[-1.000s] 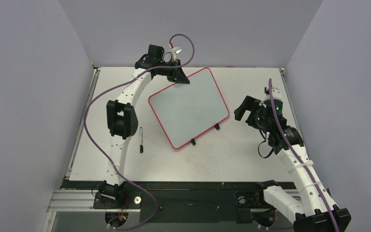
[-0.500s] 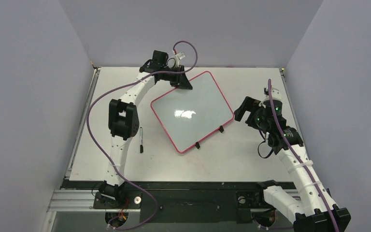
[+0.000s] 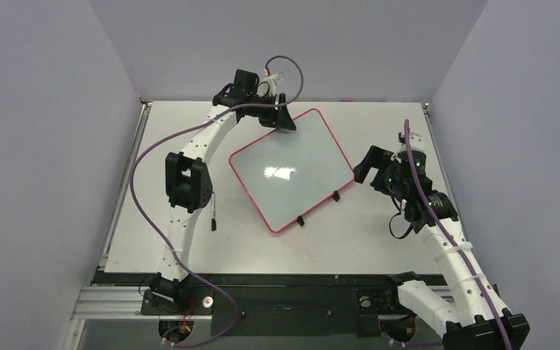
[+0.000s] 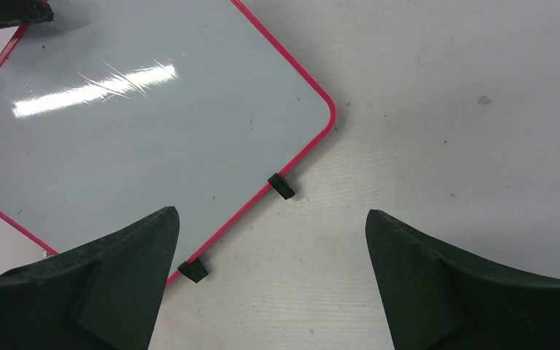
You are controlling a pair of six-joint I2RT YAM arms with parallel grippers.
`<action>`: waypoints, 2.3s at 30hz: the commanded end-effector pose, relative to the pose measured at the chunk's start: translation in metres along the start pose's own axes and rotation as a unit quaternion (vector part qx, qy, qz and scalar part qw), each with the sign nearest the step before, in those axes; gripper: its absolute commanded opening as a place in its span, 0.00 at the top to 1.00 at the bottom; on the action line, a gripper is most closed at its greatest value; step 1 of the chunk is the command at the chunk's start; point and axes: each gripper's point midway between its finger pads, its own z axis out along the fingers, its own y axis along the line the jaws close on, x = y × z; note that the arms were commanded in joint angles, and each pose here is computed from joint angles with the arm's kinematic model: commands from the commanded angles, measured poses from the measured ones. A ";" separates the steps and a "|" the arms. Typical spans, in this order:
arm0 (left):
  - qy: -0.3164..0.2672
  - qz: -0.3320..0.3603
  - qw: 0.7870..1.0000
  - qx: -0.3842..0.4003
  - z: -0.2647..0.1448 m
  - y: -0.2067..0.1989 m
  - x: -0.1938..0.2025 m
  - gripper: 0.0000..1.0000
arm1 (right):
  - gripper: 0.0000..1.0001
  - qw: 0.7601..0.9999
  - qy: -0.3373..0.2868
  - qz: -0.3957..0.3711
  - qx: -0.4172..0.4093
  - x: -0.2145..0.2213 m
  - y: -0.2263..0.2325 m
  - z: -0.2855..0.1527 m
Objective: Write a sentence on the whiteboard
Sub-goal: Move the whiteboard to the center of the board, then pick up the whiteboard marker from the center of the board.
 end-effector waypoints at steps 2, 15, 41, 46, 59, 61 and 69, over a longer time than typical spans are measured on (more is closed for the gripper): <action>-0.103 0.052 0.993 -0.035 -0.074 -0.038 -0.071 0.48 | 0.05 1.000 -0.022 -0.009 -0.006 -0.012 0.004 -0.006; -0.126 0.025 0.945 -0.301 -0.201 0.008 -0.022 0.46 | 0.05 0.999 -0.016 -0.013 -0.025 -0.019 0.015 -0.002; -0.020 -0.140 0.877 -0.460 -0.214 0.059 0.239 0.64 | 0.05 0.998 0.002 -0.026 -0.049 -0.008 0.039 0.002; -0.011 -0.180 0.865 -0.469 -0.204 0.071 0.256 0.64 | 0.05 0.998 0.003 -0.029 -0.050 -0.008 0.040 0.002; 0.031 -0.240 0.818 -0.522 -0.192 0.105 0.291 0.63 | 0.05 0.998 0.008 -0.037 -0.049 -0.006 0.039 0.003; 0.037 -0.245 0.814 -0.525 -0.189 0.110 0.293 0.63 | 0.05 0.998 0.009 -0.038 -0.050 -0.006 0.040 0.004; 0.057 -0.267 0.798 -0.537 -0.179 0.125 0.311 0.79 | 0.05 0.998 0.016 -0.048 -0.046 -0.006 0.039 0.004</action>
